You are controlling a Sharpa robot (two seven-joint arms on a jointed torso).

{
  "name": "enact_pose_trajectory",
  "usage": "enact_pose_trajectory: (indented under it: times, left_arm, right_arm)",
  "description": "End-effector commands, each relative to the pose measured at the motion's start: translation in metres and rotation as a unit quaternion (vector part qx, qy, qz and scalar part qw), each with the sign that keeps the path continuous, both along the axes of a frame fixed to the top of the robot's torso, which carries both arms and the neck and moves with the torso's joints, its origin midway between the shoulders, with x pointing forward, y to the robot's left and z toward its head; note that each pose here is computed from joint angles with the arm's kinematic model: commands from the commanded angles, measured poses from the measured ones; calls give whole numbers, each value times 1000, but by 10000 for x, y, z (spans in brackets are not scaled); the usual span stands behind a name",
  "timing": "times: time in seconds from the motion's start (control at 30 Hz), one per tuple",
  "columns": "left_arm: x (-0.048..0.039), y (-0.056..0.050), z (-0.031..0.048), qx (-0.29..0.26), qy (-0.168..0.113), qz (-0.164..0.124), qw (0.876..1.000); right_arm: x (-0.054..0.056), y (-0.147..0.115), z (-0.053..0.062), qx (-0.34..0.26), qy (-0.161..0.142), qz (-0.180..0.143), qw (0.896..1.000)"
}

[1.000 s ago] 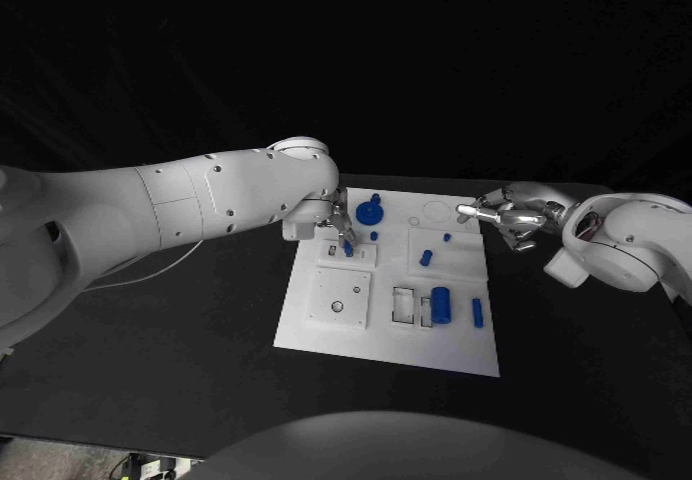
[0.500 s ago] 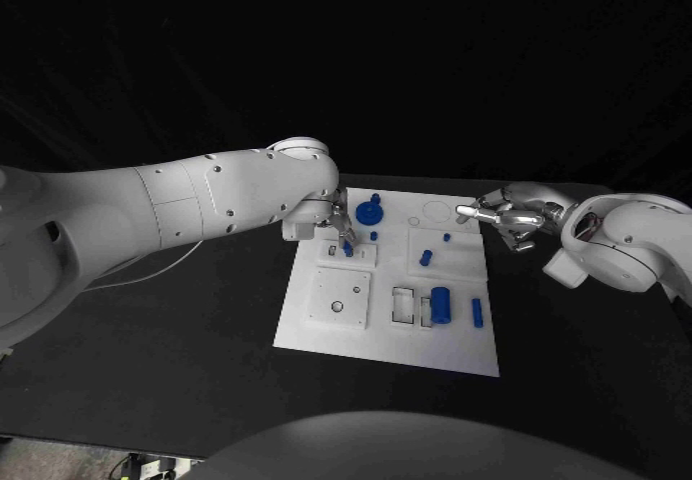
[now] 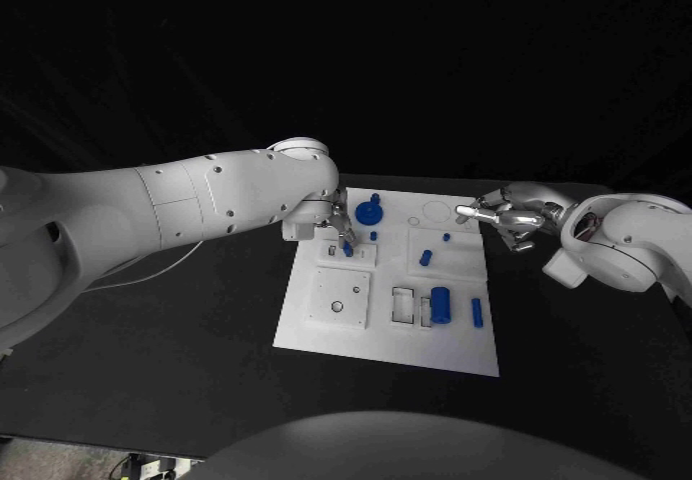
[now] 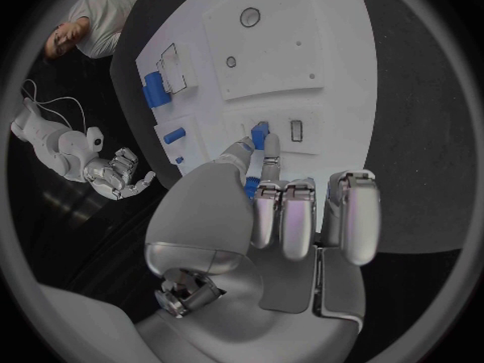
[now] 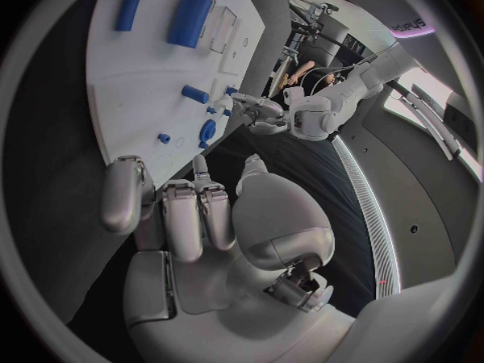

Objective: Assemble the parts on the task board

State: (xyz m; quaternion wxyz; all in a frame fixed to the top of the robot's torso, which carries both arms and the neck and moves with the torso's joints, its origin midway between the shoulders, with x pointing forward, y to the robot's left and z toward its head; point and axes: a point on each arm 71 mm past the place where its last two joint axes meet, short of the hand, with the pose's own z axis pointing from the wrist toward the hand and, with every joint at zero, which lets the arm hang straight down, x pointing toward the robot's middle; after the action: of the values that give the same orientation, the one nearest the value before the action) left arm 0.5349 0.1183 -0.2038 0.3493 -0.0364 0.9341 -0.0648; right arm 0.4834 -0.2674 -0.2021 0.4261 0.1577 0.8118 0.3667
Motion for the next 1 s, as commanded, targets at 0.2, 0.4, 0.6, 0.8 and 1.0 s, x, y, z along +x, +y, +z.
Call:
enact_pose_trajectory:
  times: [0.2, 0.4, 0.6, 0.8, 1.0]
  left_arm:
    - [-14, 52, -21, 42, 11, 30, 999]
    - [-10, 43, -22, 40, 10, 30, 999]
    - [-6, 44, -24, 40, 10, 31, 999]
    - [-8, 43, -33, 40, 11, 30, 999]
    - [-14, 40, -43, 42, 14, 29, 999]
  right_arm:
    - [-9, 24, -4, 1, 0, 12, 1000]
    - [-8, 25, -4, 2, 0, 12, 1000]
    - [-9, 24, -4, 2, 0, 12, 1000]
    - [-10, 24, -4, 2, -1, 13, 1000]
    - [-10, 24, -4, 3, -1, 13, 1000]
